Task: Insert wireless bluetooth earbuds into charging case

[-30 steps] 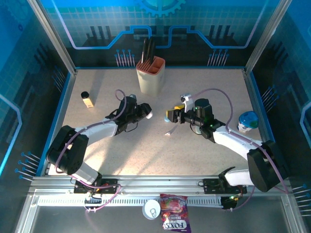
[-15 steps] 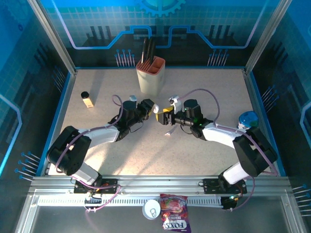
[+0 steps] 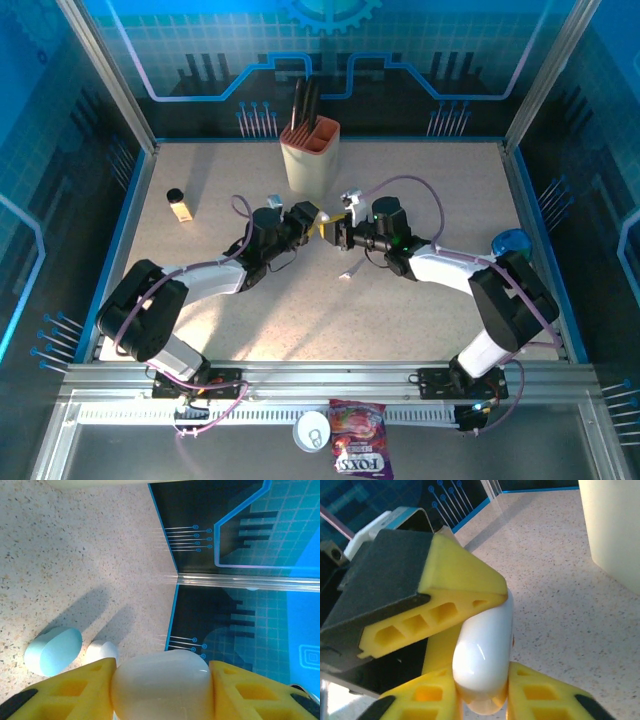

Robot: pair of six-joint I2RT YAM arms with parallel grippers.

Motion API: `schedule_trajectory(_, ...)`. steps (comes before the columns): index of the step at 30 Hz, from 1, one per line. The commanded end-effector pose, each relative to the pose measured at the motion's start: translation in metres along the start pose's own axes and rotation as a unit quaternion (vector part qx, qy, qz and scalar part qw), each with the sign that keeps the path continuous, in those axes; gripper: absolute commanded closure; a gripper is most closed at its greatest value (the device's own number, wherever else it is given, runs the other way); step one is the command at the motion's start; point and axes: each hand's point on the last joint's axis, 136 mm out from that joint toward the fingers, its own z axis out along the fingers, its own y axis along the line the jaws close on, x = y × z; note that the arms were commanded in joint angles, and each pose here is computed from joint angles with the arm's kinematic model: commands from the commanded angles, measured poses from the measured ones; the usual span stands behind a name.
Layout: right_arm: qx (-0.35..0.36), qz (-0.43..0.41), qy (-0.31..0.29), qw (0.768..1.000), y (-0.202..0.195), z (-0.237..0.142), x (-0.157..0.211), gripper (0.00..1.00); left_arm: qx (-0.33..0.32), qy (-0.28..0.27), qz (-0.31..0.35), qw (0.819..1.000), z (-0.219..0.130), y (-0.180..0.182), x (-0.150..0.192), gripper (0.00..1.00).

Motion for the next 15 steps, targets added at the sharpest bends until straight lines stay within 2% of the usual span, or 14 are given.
schedule_trajectory(1, -0.017, -0.020, -0.014, 1.000, 0.014, -0.005, -0.015, 0.91, 0.012, 0.003, 0.011, 1.000, 0.000, -0.002, 0.004, 0.52)
schedule_trajectory(3, -0.017, -0.027, -0.014, 0.999, 0.016, -0.008, -0.014, 0.92, 0.018, -0.001, 0.016, 1.000, -0.001, -0.004, 0.003, 0.45)
schedule_trajectory(6, -0.011, -0.033, -0.015, 0.999, 0.015, -0.015, -0.015, 0.93, 0.035, -0.011, 0.041, 0.998, -0.004, -0.012, 0.000, 0.25)
schedule_trajectory(9, -0.008, -0.034, -0.017, 0.999, 0.013, -0.024, -0.017, 0.93, 0.071, -0.022, 0.115, 0.991, -0.010, -0.033, -0.002, 0.07)
schedule_trajectory(11, -0.004, -0.036, -0.016, 0.999, 0.012, -0.032, -0.018, 0.93, 0.097, -0.032, 0.171, 0.980, -0.016, -0.050, -0.004, 0.03)
schedule_trajectory(15, 0.006, -0.045, -0.012, 0.999, 0.009, -0.053, -0.021, 0.92, 0.181, -0.049, 0.299, 0.936, -0.035, -0.085, -0.002, 0.03)
